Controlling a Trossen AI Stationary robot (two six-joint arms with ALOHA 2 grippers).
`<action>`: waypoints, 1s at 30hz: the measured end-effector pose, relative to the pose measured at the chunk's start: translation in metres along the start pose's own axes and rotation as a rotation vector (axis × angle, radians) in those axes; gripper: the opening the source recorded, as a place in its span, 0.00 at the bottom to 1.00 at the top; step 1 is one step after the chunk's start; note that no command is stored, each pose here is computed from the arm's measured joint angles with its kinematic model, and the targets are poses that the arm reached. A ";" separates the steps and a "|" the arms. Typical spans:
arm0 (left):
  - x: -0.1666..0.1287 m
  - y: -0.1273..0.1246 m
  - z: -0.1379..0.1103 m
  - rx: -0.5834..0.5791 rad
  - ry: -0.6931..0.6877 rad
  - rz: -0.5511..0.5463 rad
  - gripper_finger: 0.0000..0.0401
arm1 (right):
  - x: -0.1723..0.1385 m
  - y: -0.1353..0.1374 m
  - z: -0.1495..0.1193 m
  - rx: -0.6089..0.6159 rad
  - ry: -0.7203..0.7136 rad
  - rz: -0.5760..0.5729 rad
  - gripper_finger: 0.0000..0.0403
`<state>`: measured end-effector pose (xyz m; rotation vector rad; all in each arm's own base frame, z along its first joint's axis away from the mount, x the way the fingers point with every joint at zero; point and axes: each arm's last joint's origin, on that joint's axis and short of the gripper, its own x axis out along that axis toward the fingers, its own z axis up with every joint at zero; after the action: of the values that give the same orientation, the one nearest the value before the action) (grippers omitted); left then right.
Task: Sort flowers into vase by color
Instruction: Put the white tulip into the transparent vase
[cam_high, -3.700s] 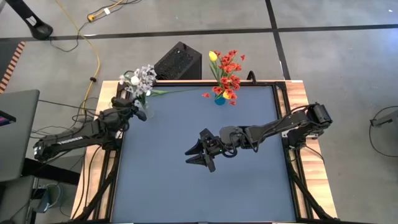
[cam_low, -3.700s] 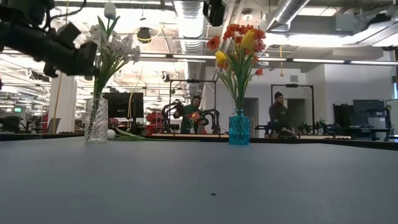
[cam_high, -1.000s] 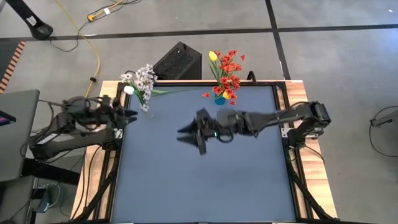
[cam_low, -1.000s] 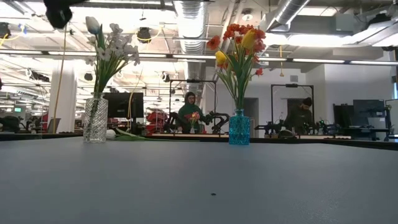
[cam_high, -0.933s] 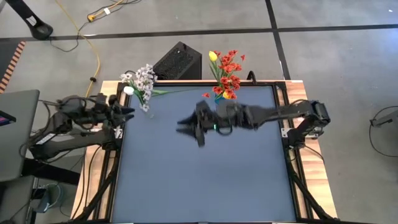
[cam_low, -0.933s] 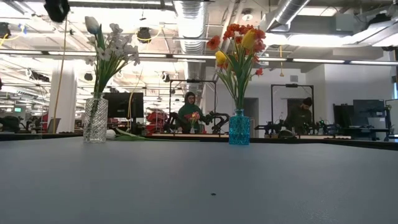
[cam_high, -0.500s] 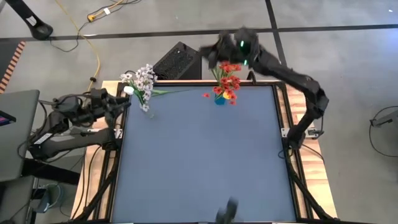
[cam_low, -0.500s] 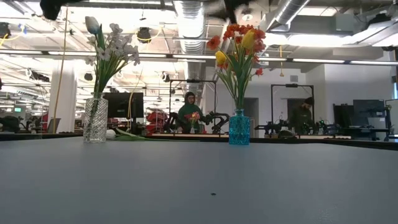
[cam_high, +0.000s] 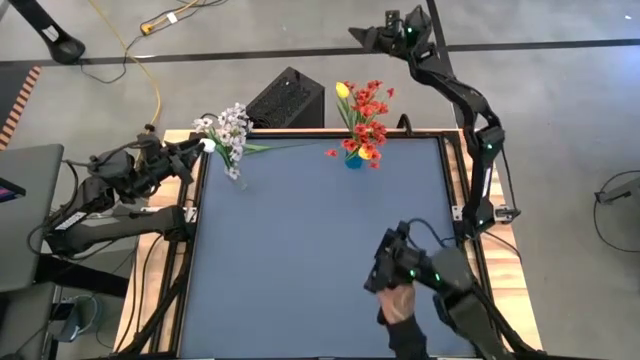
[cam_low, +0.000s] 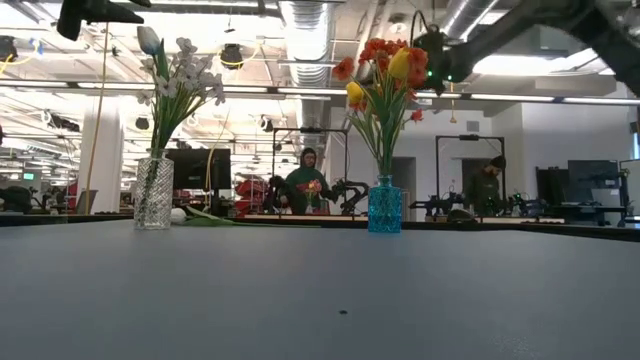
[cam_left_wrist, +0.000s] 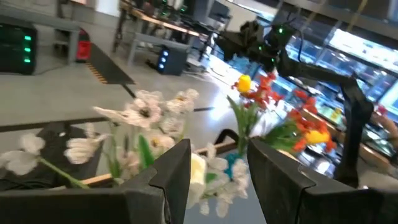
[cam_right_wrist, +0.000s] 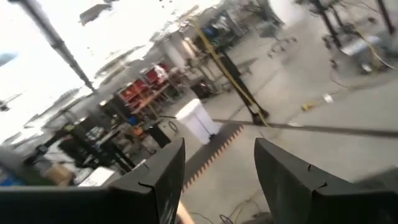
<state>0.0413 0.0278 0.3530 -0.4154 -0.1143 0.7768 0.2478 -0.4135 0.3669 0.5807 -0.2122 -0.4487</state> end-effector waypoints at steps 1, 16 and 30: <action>0.000 0.000 0.000 -0.001 -0.006 0.011 0.36 | 0.003 -0.010 0.000 0.021 0.014 -0.023 0.54; -0.011 0.001 0.003 0.009 0.111 -0.041 0.36 | 0.038 -0.039 -0.012 0.042 0.108 -0.043 0.47; -0.013 -0.015 0.057 0.206 0.102 0.237 0.36 | 0.021 0.076 0.053 -0.236 -0.030 0.237 0.46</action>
<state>0.0271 0.0275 0.4114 -0.2746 0.1117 0.9884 0.2760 -0.3923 0.4546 0.3131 -0.2500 -0.2484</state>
